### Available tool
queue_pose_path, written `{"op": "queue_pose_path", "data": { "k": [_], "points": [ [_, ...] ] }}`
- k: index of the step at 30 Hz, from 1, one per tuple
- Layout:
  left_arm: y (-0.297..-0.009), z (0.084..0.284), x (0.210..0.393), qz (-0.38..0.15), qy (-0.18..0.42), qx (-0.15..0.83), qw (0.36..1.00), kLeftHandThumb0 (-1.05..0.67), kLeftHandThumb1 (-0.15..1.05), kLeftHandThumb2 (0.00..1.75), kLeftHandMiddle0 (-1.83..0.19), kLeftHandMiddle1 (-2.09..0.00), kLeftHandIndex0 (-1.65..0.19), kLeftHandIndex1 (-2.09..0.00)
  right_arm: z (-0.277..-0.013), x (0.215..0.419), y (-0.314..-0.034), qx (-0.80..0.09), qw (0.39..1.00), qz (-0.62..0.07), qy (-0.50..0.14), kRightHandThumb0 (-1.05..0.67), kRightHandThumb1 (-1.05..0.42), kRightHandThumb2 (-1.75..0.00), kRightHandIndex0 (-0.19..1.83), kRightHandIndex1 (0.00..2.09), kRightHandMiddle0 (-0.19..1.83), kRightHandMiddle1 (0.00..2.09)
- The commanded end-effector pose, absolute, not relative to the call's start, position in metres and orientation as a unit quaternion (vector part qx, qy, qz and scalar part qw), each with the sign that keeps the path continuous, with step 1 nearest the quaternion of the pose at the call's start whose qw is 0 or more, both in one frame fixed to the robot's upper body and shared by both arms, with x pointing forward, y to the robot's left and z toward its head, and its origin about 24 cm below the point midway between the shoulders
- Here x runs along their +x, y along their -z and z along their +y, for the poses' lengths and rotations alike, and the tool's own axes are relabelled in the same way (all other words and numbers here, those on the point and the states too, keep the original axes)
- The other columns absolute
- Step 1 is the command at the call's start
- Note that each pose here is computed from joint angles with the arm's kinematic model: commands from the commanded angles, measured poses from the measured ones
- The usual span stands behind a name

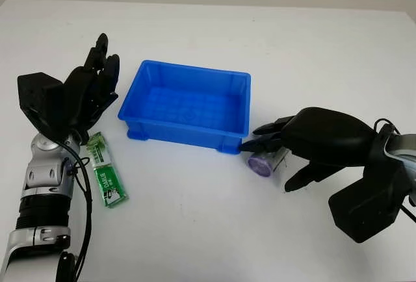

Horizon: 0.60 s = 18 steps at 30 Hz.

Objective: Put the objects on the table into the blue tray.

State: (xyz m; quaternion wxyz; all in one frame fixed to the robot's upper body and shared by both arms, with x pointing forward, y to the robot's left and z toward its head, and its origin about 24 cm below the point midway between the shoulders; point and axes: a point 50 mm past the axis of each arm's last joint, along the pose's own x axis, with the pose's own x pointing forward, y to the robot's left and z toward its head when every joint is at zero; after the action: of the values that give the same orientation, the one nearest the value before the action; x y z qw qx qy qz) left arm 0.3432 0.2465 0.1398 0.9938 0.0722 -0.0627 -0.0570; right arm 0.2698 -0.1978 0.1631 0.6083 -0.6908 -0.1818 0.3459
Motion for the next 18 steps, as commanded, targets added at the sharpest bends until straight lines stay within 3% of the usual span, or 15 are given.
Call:
{"op": "queue_pose_path", "data": {
  "k": [1, 3, 6, 12, 18],
  "points": [
    [-0.1424, 0.2508, 0.3400, -0.070, 0.053, 0.071, 0.994, -0.74, 1.05, 0.60, 0.19, 0.00, 0.19, 0.00, -0.1995, 0.2705, -0.1550, -0.694, 0.602, -0.178, -0.354, -0.30, -0.92, -0.06, 0.65, 0.86, 0.53, 0.93],
    [-0.1419, 0.2515, 0.3396, -0.071, 0.052, 0.068, 0.994, -0.75, 1.05, 0.58, 0.19, 0.00, 0.19, 0.00, -0.2000, 0.2712, -0.1536, -0.706, 0.587, -0.190, -0.346, -0.42, -0.98, -0.06, 0.57, 1.51, 0.49, 1.39],
    [-0.1412, 0.2518, 0.3393, -0.072, 0.051, 0.064, 0.994, -0.75, 1.05, 0.57, 0.19, 0.00, 0.19, 0.00, -0.1991, 0.2718, -0.1528, -0.724, 0.568, -0.204, -0.334, -0.57, -1.04, -0.09, 0.75, 1.99, 0.61, 1.80],
    [-0.1407, 0.2519, 0.3405, -0.069, 0.053, 0.064, 0.994, -0.75, 1.05, 0.56, 0.19, 0.00, 0.19, 0.00, -0.1988, 0.2737, -0.1567, -0.735, 0.556, -0.216, -0.323, -0.60, -1.05, -0.22, 1.06, 2.09, 0.75, 2.08],
    [-0.1411, 0.2518, 0.3414, -0.065, 0.054, 0.070, 0.994, -0.74, 1.05, 0.58, 0.19, 0.00, 0.19, 0.00, -0.1994, 0.2748, -0.1608, -0.722, 0.576, -0.202, -0.327, -0.55, -1.05, -0.21, 1.09, 2.09, 0.81, 2.09]
  ]
}}
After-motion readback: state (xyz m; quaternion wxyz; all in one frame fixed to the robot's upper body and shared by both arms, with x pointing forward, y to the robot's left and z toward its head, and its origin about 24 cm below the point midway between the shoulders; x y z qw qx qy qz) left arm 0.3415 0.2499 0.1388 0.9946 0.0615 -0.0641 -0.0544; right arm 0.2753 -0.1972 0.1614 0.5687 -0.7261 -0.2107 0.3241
